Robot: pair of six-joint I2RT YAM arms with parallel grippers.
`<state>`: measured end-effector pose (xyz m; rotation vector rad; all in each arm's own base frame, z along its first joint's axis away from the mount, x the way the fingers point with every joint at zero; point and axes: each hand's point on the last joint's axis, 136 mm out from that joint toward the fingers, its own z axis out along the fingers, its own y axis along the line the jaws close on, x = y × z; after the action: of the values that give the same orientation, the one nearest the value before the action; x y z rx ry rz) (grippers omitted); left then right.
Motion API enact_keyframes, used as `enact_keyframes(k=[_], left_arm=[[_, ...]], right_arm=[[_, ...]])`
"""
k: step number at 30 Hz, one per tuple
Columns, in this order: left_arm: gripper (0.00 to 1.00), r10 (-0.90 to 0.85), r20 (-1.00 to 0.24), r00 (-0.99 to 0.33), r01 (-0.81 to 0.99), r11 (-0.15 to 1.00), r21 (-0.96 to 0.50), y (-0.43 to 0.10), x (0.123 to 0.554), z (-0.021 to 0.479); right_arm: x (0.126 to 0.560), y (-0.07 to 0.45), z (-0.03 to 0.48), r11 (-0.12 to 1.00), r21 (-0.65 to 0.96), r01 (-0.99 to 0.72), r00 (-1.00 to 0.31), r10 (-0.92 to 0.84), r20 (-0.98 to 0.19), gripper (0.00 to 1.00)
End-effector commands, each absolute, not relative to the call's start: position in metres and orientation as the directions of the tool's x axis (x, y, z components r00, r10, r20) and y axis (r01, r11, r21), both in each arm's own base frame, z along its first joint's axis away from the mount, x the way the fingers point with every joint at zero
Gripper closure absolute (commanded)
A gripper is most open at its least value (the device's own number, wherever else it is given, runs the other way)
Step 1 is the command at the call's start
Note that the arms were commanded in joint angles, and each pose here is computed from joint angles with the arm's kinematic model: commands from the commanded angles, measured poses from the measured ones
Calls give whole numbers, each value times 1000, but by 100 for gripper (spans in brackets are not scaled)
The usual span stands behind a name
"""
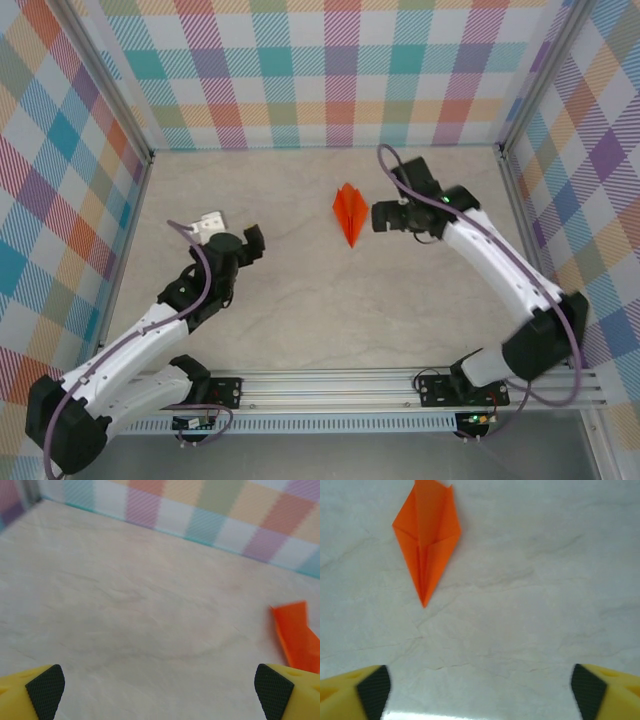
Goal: Fold a paper plane with a square sheet of paper (fold left side to right side)
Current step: Reset both arms
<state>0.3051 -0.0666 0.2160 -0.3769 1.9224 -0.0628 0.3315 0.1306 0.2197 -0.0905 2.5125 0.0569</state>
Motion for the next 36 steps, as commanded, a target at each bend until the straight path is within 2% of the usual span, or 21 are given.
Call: enact_keyframes(k=[1, 4, 7, 12, 14, 18, 22, 26, 28, 36], left_arm=[[0, -285, -939, -194, -395, 899, -192, -12, 306, 209], [0, -283, -943, -176, -464, 868, -174, 16, 307, 186], [0, -214, -944, -250, -484, 872, -70, 24, 317, 169], [0, -92, -930, -355, -390, 919, 58, 10, 348, 137], [0, -84, -927, -365, -322, 946, 41, 0, 360, 124], [0, -51, -918, -393, -224, 974, 42, -11, 373, 110], [0, -21, -936, -351, -156, 987, 36, -11, 380, 112], [0, -90, -941, -325, -145, 988, -45, 1, 388, 86], [0, -92, -923, -372, -136, 990, -44, 0, 390, 82], [0, -93, -920, -381, -149, 988, -38, 2, 395, 81]], right_arm=[[339, 88, 186, 1000, -10, 11, -736, 2, -677, 0], [336, 43, 157, 993, 47, 109, -679, 109, -726, 0], [340, 11, 130, 979, 78, 190, -625, 182, -759, 0], [364, 1, 97, 985, 37, 170, -554, 127, -823, 0], [373, 4, 91, 990, 19, 139, -554, 94, -827, 0], [392, 14, 107, 999, 13, 50, -437, 33, -899, 0], [403, 19, 101, 1000, 7, 7, -390, 9, -921, 0], [395, 26, 100, 998, 35, -60, -371, 10, -929, 0], [395, 27, 93, 994, 54, -91, -357, 18, -934, 0], [397, 23, 90, 990, 96, -100, -393, 49, -918, 0]])
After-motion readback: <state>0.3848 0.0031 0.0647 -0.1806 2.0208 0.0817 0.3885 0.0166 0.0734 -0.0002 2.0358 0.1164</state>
